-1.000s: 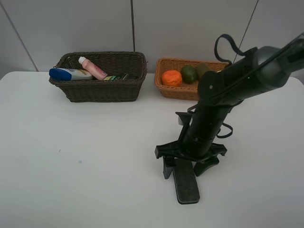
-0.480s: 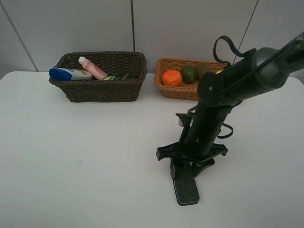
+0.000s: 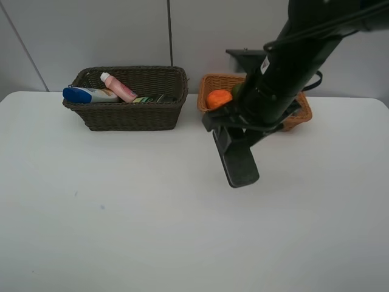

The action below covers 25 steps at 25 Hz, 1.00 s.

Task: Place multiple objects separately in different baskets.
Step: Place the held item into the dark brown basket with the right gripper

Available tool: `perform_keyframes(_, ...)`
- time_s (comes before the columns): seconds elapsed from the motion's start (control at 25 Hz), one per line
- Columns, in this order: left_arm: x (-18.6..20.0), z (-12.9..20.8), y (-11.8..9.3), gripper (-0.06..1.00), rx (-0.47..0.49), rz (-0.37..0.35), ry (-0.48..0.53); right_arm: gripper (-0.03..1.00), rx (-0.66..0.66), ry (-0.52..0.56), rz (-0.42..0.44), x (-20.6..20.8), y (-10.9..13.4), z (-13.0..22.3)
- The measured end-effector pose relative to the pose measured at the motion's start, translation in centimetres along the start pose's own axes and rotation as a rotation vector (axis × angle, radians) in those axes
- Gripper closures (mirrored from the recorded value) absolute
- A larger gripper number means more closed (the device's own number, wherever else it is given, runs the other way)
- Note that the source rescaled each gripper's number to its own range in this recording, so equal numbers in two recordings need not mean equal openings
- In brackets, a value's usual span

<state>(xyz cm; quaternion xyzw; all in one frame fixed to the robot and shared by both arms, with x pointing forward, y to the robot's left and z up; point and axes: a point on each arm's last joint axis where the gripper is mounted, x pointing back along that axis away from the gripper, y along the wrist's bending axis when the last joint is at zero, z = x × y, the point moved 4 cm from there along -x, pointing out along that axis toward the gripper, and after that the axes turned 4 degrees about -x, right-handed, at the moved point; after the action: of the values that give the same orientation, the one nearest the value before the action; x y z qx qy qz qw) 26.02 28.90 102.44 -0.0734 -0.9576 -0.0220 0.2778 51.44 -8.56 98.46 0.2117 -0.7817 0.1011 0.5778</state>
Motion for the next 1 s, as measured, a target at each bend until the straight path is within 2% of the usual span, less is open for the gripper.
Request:
perform_keyframes(0.08, 0.0, 0.0, 0.0, -0.06, 0.000, 0.000, 0.000, 0.71, 0.063, -0.183, 0.013, 1.4, 0.1, -3.2)
perform_keyframes(0.16, 0.0, 0.0, 0.0, -0.06, 0.000, 0.000, 0.000, 0.71, 0.109, -0.424, 0.001, 2.6, 0.6, -6.7)
perform_keyframes(0.32, 0.0, 0.0, 0.0, -0.06, 0.000, 0.000, 0.000, 0.71, 0.166, -0.872, -0.076, 3.6, 2.2, -12.1)
perform_keyframes(0.48, 0.0, 0.0, 0.0, -0.06, 0.000, 0.000, 0.000, 0.71, 0.177, -1.176, -0.163, 1.6, 3.4, -15.0)
perform_keyframes(0.6, 0.0, 0.0, 0.0, -0.06, 0.000, 0.000, 0.000, 0.71, 0.143, -1.248, -0.190, -1.6, 3.5, -16.5)
perform_keyframes(0.68, 0.0, 0.0, 0.0, -0.06, 0.000, 0.000, 0.000, 0.71, 0.114, -1.235, -0.190, -3.9, 3.4, -17.4)
perform_keyframes(0.96, 0.0, 0.0, 0.0, -0.06, 0.000, 0.000, 0.000, 0.70, 0.075, -1.077, -0.164, -10.2, 3.3, -18.9)
perform_keyframes(1.0, 0.0, 0.0, 0.0, -0.06, 0.000, 0.000, 0.000, 0.62, 0.067, -1.055, -0.161, -10.6, 3.3, -18.9)
